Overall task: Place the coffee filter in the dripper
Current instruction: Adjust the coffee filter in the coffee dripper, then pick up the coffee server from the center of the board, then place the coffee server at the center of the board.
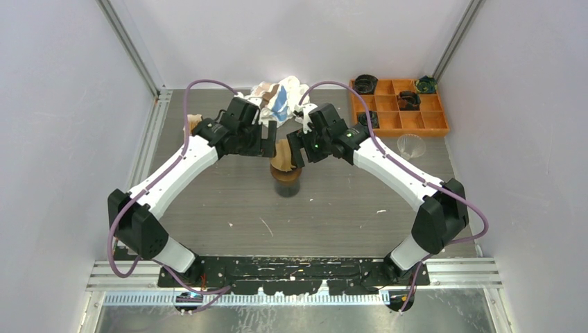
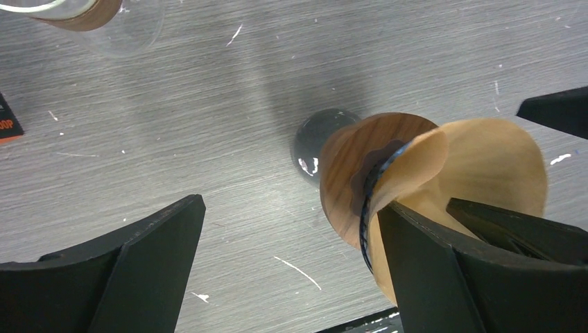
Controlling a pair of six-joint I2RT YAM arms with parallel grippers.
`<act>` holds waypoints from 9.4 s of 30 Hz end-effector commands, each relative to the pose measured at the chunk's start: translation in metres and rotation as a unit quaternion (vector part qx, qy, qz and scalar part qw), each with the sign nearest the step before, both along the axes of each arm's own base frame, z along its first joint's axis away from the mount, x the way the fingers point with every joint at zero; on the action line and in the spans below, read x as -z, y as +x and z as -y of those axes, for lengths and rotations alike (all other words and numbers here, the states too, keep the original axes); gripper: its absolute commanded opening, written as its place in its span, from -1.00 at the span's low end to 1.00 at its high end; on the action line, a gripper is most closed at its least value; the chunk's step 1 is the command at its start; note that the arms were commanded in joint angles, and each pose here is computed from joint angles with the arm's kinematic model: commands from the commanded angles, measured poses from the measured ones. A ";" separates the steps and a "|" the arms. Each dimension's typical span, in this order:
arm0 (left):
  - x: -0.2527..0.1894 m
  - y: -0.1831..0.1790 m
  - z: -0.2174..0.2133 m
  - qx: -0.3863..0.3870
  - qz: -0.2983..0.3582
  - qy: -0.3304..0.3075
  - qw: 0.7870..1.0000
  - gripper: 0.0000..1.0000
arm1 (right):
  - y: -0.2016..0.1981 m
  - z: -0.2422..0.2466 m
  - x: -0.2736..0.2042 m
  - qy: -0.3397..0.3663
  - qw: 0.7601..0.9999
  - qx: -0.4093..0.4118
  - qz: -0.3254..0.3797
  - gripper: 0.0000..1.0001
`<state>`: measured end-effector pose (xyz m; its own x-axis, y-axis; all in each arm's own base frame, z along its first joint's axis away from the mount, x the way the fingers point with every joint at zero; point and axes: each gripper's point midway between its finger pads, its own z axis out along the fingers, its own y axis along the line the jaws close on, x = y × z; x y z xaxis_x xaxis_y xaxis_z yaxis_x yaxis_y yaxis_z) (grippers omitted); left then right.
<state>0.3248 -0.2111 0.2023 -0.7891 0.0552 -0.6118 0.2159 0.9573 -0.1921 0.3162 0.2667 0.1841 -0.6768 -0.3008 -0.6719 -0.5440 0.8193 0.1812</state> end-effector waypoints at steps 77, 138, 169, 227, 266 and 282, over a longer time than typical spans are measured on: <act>-0.023 0.016 0.021 0.042 0.055 -0.029 0.997 0.99 | 0.005 -0.012 -0.065 0.080 0.996 0.015 0.046 0.76; -0.075 -0.068 -0.124 -0.079 0.238 0.050 0.967 0.98 | 0.085 0.224 -0.081 -0.009 0.908 0.366 0.204 0.88; -0.048 0.090 -0.119 -0.180 0.105 -0.020 0.978 0.95 | 0.081 0.222 -0.056 0.081 0.918 0.355 0.156 0.82; 0.042 0.031 -0.106 -0.122 -0.070 0.044 0.989 -0.91 | 0.048 0.160 -0.034 0.200 0.947 0.237 0.082 0.81; 0.059 -0.128 0.050 0.030 -0.013 0.045 0.998 -0.79 | 0.016 0.139 -0.021 0.179 0.959 0.199 0.093 0.81; 0.057 -0.131 0.071 0.049 -0.012 0.040 0.998 -0.47 | 0.018 0.138 -0.015 0.177 0.960 0.198 0.085 0.81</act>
<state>0.1843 -0.2686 0.1212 -0.8192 0.2344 -0.5235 0.3156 0.9463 -0.0700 0.3268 0.1278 0.1823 -0.6205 0.2295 -0.7499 -0.2111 0.8721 0.4415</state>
